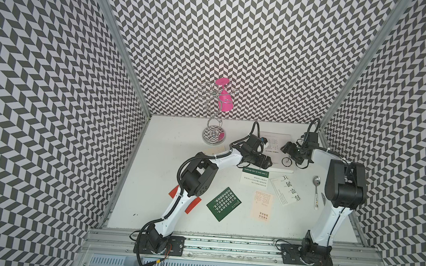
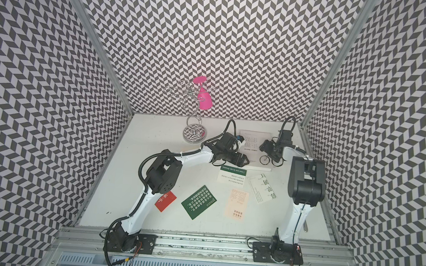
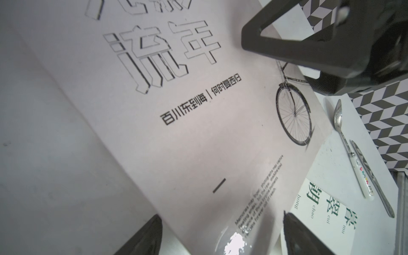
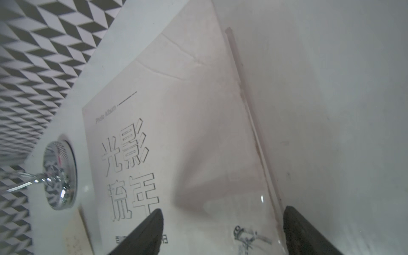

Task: Place the photos into the photo albums
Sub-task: Adjust the photo album at the center of the board.

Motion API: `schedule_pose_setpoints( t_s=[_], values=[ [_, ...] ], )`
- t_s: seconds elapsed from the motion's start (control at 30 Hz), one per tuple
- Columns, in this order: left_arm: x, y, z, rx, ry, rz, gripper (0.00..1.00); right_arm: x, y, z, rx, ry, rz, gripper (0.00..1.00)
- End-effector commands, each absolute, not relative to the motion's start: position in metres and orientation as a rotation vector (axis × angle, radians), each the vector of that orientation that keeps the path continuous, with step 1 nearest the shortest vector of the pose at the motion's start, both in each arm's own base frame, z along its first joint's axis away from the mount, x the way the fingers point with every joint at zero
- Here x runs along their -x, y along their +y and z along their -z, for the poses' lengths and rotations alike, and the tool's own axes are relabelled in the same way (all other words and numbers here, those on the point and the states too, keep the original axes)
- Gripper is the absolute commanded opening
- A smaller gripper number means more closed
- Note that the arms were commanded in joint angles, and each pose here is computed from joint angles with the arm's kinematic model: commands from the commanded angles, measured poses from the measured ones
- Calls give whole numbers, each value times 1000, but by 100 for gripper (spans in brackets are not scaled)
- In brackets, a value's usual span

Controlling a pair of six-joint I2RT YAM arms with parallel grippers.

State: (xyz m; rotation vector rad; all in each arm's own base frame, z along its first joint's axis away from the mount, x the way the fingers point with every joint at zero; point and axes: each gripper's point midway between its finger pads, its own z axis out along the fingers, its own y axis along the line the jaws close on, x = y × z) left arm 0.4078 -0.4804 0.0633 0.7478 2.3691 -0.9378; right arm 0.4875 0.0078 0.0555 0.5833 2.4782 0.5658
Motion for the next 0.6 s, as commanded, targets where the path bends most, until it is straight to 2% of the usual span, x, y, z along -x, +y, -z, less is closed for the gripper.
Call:
schedule_pose_setpoints(
  t_s=[0.0,0.13,0.43,0.57],
  values=[
    [-404,-506,-103,-772,2243,1028,85,-489,14,-74,-557,2439,-610,68],
    [-404,-507,-101,-767,2244,1035,85,-490,18,-80,-539,2425,-642,56],
    [-404,-505,-97,-769,2252,1034,85,-485,34,-77,-507,2441,-793,44],
    [-404,-504,-93,-770,2261,1035,85,-482,37,-79,-502,2436,-844,42]
  ],
)
